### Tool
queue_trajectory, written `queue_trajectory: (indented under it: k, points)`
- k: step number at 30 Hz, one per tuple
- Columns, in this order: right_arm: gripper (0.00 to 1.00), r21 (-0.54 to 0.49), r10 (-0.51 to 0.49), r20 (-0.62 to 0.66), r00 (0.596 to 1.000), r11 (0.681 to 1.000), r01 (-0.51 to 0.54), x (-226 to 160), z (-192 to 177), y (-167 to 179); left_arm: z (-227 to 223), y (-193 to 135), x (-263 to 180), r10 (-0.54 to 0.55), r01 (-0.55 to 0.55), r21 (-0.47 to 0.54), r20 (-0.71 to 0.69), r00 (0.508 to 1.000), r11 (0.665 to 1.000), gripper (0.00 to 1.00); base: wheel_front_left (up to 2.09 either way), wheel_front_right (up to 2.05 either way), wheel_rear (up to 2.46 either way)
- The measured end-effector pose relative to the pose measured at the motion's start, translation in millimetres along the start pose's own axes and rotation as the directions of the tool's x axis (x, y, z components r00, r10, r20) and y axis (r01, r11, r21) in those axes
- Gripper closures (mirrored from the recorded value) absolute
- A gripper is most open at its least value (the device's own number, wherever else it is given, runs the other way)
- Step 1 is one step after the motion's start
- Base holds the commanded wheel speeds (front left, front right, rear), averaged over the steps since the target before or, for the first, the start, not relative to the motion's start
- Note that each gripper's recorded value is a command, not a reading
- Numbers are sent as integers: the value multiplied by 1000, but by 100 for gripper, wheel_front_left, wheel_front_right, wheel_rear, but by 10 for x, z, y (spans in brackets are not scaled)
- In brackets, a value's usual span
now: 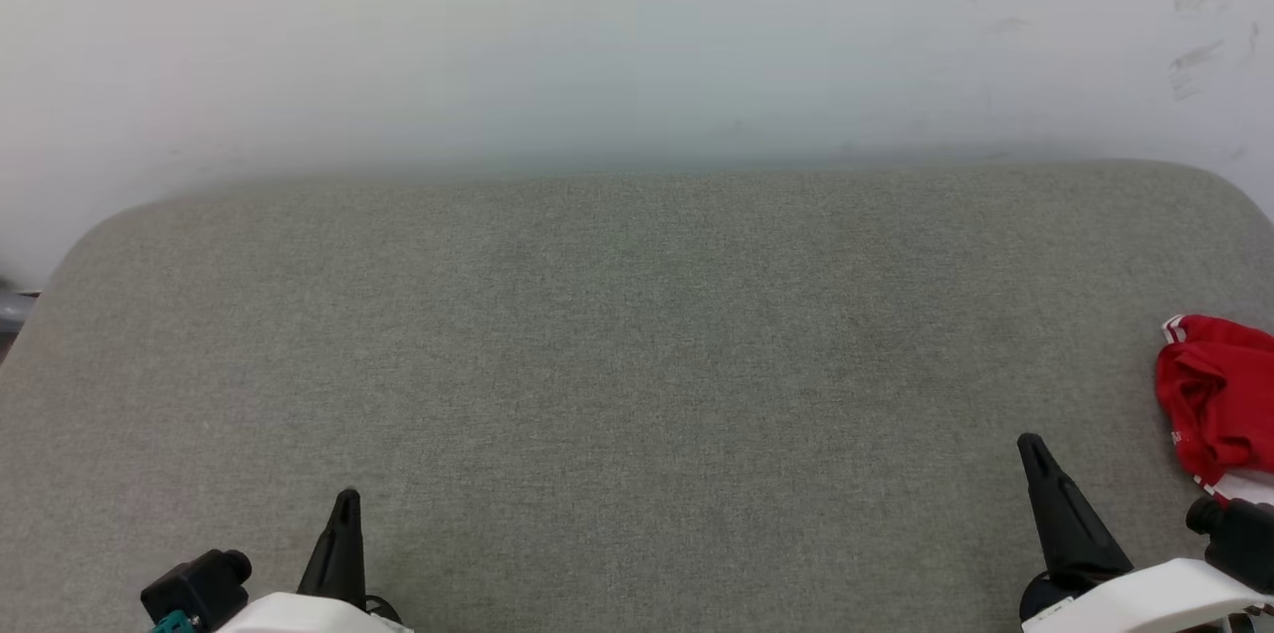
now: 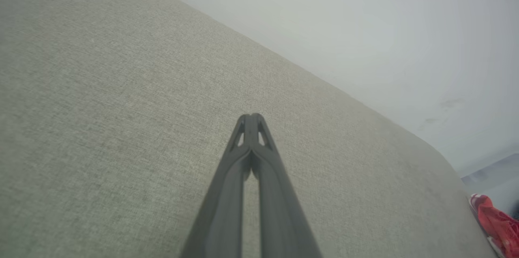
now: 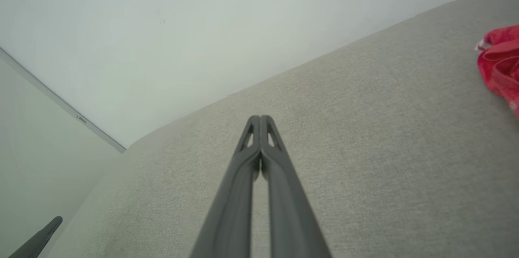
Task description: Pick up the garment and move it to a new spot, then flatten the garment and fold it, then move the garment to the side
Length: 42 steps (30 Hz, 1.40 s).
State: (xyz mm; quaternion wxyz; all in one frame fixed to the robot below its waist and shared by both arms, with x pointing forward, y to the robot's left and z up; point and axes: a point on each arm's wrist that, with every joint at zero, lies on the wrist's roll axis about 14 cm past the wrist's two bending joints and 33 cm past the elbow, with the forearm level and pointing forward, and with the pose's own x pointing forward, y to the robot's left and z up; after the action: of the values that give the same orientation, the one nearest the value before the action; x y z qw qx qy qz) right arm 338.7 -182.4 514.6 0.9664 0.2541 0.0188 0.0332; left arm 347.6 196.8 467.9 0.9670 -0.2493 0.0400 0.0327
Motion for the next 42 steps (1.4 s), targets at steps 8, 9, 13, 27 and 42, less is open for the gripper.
queue_trajectory:
  k: [8, 9, 13, 27, 42]
  points:
    - [100, 123, 1, 7, 1000, 992, -2, 54, 3, -16, 22, 11, 43, 13, -14, -124, -7, 1000, 992, 100, 0, 0, 0]
    - [100, 136, 1, 9, 1000, 991, -2, 63, 6, -17, 30, 5, 52, 10, -11, -139, -6, 1000, 990, 100, 0, 0, 0]
    - [100, 195, -3, 8, 1000, 981, 1, 80, -6, -34, 48, -5, 80, 10, -11, -197, -7, 1000, 980, 100, 0, 0, 0]
    - [100, 371, -12, 13, 1000, 929, 6, 152, -16, -77, 74, -19, 136, 10, -15, -376, -15, 1000, 926, 100, 0, 0, 0]
    - [100, 524, -22, 21, 1000, 852, 8, 229, -8, -116, 134, -56, 203, -6, 0, -529, -10, 1000, 848, 100, 0, 0, 0]
